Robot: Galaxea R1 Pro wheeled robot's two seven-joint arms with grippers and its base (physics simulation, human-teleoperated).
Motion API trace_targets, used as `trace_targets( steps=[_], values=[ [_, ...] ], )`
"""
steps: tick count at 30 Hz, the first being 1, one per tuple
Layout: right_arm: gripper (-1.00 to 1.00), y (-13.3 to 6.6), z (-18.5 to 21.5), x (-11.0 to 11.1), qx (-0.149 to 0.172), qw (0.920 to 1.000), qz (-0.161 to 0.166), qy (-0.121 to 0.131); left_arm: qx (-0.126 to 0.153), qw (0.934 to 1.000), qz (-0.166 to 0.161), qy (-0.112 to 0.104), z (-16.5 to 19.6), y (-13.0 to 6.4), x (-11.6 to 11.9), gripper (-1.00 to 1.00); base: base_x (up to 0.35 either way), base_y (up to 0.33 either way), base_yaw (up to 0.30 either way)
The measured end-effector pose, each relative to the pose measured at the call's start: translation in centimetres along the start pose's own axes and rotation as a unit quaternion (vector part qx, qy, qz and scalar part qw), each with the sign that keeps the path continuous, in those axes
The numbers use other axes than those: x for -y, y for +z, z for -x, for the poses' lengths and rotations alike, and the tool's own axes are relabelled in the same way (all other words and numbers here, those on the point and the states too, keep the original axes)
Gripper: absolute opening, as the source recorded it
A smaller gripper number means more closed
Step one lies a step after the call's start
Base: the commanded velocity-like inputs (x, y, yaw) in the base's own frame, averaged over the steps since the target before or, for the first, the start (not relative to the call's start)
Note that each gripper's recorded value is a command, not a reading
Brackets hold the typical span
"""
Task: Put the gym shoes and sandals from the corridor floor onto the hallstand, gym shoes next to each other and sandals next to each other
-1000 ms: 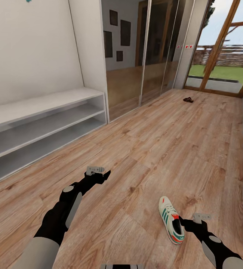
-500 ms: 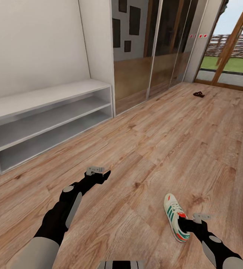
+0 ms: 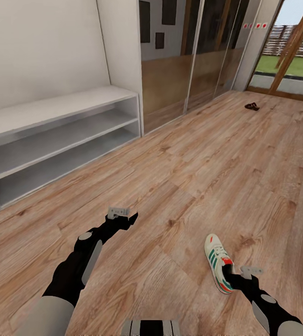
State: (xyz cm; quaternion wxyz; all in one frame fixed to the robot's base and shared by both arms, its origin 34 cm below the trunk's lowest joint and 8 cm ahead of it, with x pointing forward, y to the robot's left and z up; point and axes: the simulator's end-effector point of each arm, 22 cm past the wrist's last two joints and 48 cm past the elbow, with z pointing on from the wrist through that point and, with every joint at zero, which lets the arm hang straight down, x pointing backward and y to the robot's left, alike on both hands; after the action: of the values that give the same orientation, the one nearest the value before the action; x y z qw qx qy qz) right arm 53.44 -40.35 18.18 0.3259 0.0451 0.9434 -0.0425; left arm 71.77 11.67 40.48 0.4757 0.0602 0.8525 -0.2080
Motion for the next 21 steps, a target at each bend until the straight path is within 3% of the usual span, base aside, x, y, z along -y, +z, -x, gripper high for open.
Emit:
trace_targets(
  steps=[21],
  values=[
    [1.00,1.7,-6.6,0.2,-0.059,0.9982,-0.004,-0.007,-0.054,0.9982,0.006,-0.025,-7.4,2.3,-1.8,1.00,0.000,0.000,0.000]
  ],
)
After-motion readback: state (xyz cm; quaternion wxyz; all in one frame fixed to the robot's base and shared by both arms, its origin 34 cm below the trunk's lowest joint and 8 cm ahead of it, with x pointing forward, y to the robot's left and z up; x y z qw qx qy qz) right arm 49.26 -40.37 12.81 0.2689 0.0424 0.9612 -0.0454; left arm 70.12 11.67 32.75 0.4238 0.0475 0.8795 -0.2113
